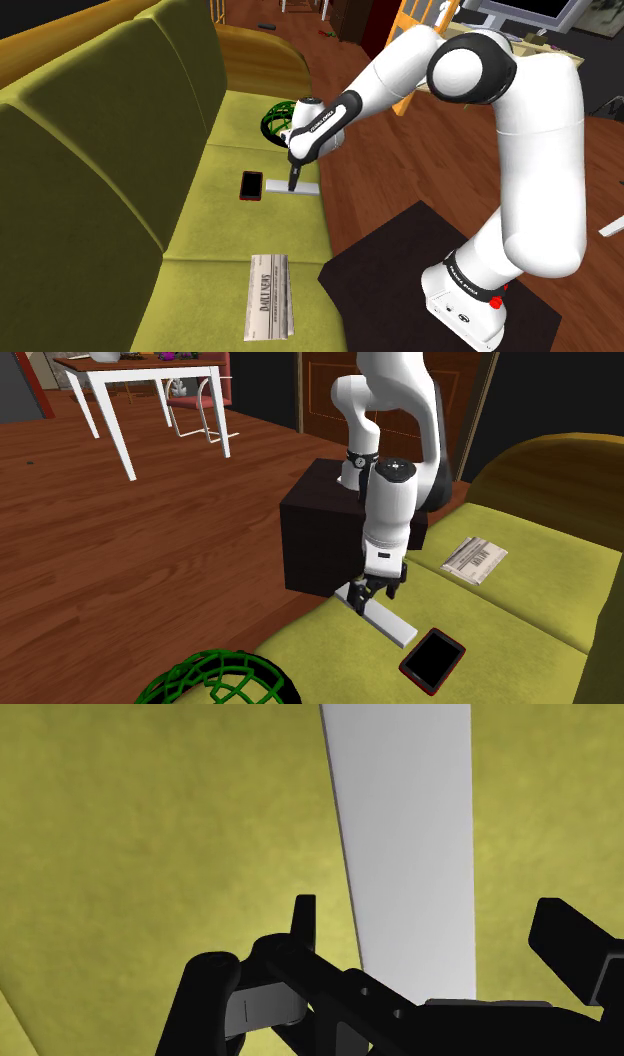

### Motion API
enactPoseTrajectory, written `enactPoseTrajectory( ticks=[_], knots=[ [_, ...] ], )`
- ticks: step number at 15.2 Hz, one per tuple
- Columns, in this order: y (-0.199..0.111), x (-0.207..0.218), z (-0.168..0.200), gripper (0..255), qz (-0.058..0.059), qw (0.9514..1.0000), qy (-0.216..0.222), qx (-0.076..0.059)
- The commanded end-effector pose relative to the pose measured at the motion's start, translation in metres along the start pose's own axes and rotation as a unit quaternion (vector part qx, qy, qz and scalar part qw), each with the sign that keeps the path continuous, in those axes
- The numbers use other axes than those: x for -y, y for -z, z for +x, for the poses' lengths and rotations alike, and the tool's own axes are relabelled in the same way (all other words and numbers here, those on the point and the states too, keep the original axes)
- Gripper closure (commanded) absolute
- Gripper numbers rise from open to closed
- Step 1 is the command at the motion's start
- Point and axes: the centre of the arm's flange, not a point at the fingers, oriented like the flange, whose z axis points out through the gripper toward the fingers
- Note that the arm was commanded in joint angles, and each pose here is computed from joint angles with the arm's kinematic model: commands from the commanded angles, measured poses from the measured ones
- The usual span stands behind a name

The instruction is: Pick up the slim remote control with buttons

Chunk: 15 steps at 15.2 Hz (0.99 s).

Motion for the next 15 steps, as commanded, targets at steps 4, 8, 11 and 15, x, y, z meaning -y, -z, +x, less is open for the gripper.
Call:
enactPoseTrajectory(
  ticks=[4,8,11,15],
  knots=[
    [-0.027,0.0,0.001,0,0.0,1.0,0.001,0.0],
    [-0.03,0.001,0.0,255,0.0,1.0,0.001,0.0],
    [-0.03,0.001,0.001,255,0.0,1.0,0.001,0.0],
    [-0.03,0.001,0.001,255,0.0,1.0,0.001,0.0]
  ],
)
